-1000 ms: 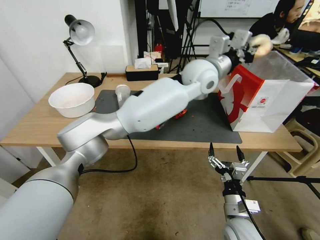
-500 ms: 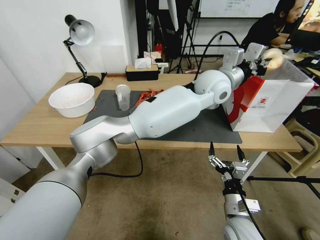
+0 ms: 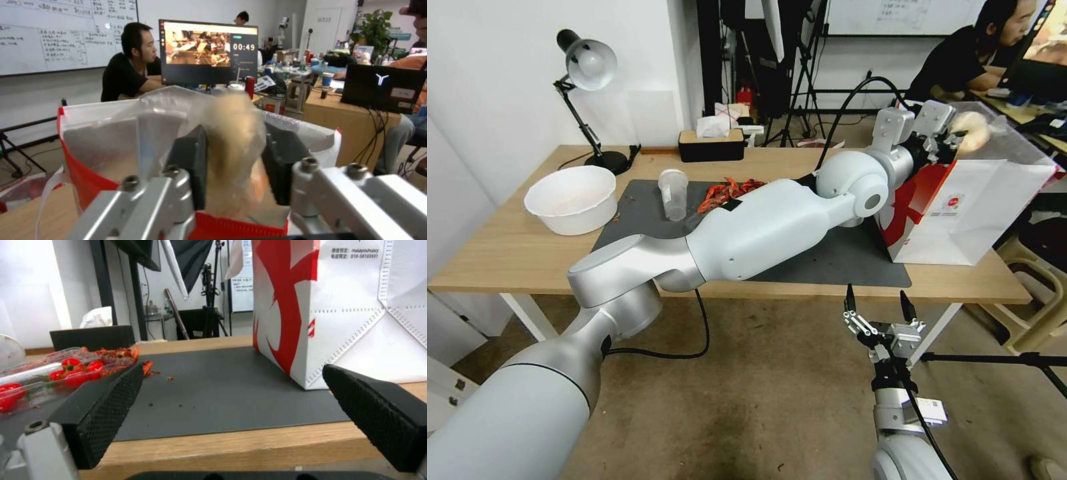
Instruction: Pick up the trash from the table and place it into the takeout bag.
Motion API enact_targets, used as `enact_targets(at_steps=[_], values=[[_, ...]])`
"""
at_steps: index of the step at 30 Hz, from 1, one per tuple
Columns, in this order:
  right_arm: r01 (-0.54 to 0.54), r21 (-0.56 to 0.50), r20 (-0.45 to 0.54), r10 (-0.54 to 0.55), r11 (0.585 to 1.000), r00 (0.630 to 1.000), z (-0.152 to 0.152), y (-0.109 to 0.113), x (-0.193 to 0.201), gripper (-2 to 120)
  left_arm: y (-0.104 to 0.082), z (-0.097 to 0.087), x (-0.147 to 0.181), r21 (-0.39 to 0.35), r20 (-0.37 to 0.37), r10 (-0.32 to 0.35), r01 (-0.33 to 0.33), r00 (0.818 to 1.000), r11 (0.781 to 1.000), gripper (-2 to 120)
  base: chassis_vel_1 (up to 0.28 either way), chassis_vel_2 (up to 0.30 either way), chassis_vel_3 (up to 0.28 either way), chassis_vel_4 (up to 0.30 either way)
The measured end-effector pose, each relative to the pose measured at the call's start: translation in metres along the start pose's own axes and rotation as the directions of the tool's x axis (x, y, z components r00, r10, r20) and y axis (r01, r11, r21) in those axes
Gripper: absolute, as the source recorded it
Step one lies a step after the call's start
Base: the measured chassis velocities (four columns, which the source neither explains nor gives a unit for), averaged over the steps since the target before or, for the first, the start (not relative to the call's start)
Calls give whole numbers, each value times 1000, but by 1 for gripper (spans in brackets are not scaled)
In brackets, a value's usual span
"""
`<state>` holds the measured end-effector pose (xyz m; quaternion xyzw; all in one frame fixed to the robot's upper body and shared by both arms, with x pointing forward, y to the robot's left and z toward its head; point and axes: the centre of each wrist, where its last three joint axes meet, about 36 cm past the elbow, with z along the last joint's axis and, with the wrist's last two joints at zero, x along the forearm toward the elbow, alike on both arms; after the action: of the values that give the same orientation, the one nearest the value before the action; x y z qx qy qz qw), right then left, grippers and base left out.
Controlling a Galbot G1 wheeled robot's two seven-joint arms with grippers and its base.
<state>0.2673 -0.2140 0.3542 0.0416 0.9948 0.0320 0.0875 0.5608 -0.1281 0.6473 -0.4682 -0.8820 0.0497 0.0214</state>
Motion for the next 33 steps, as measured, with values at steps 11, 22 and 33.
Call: enact_targets(at_steps=[11, 22, 33], values=[[-1, 2, 0, 1, 1000, 1000, 0, -1, -1, 100, 4, -2, 1, 5, 10, -10, 10, 1000, 1000, 68, 0, 0, 0, 0], [-3, 2, 2, 3, 1000, 1000, 1, -1, -2, 100, 35, -12, 21, 27, 43, -65, 63, 997, 998, 99, 0, 0, 0, 0], [-1, -7, 2, 1, 1000, 1000, -1, 4, -1, 100, 108, 7, 106, 76, 59, -219, 214, 974, 974, 100, 0, 0, 0, 0]])
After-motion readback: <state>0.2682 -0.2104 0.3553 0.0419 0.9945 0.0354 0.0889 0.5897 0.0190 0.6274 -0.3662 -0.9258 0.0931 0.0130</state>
